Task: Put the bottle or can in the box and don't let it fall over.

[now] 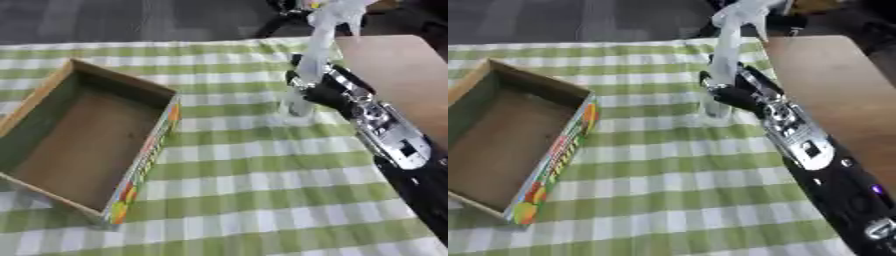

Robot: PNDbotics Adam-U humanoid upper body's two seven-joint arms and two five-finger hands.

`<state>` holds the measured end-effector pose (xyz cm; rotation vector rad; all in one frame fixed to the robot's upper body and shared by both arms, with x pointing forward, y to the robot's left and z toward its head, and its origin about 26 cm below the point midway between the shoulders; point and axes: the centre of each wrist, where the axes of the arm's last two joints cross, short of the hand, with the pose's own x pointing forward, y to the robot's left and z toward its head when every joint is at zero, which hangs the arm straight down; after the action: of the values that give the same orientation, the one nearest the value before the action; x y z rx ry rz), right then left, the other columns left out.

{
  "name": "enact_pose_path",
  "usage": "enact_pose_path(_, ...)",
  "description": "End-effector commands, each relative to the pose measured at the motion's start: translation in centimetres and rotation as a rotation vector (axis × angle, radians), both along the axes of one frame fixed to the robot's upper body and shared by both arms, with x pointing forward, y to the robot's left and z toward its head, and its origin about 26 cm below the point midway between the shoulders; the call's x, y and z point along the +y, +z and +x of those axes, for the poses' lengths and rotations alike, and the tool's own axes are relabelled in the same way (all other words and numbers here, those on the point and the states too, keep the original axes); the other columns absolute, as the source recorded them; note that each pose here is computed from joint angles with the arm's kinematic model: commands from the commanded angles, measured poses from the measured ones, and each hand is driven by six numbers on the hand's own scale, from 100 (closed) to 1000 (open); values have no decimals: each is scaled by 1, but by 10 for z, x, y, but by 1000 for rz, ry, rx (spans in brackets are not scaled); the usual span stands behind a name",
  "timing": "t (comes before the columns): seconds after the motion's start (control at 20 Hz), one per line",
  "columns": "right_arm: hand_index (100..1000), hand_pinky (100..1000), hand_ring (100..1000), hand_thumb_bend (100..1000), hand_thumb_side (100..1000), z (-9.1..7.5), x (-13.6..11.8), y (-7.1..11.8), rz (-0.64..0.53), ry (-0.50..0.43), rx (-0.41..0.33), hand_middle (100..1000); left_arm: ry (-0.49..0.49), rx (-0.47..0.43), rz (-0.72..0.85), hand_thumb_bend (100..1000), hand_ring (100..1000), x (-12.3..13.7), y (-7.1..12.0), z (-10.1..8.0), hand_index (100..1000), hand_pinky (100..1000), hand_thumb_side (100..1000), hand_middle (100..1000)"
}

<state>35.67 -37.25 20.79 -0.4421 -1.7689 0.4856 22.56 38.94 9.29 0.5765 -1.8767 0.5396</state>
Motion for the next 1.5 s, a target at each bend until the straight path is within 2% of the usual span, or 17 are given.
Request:
enact_pose_path(0.05,954,976,1000,100,442,0,-4,2,-19,-16,3,956,-3,-9,21,165,543,4,6,0,805,1000,851,733)
enact_pose_path(1.2,953,980,1000,100,409,5,-8,-10,-27,-15,49,952,-11,-8,21,163,540,2,6,1,805,1000,853,737)
enact_pose_path(1.5,939,978,1000,100,318,5,-9,-11,-19,-12,54,938,-12,-7,21,163,540,2,6,1,805,1000,853,738)
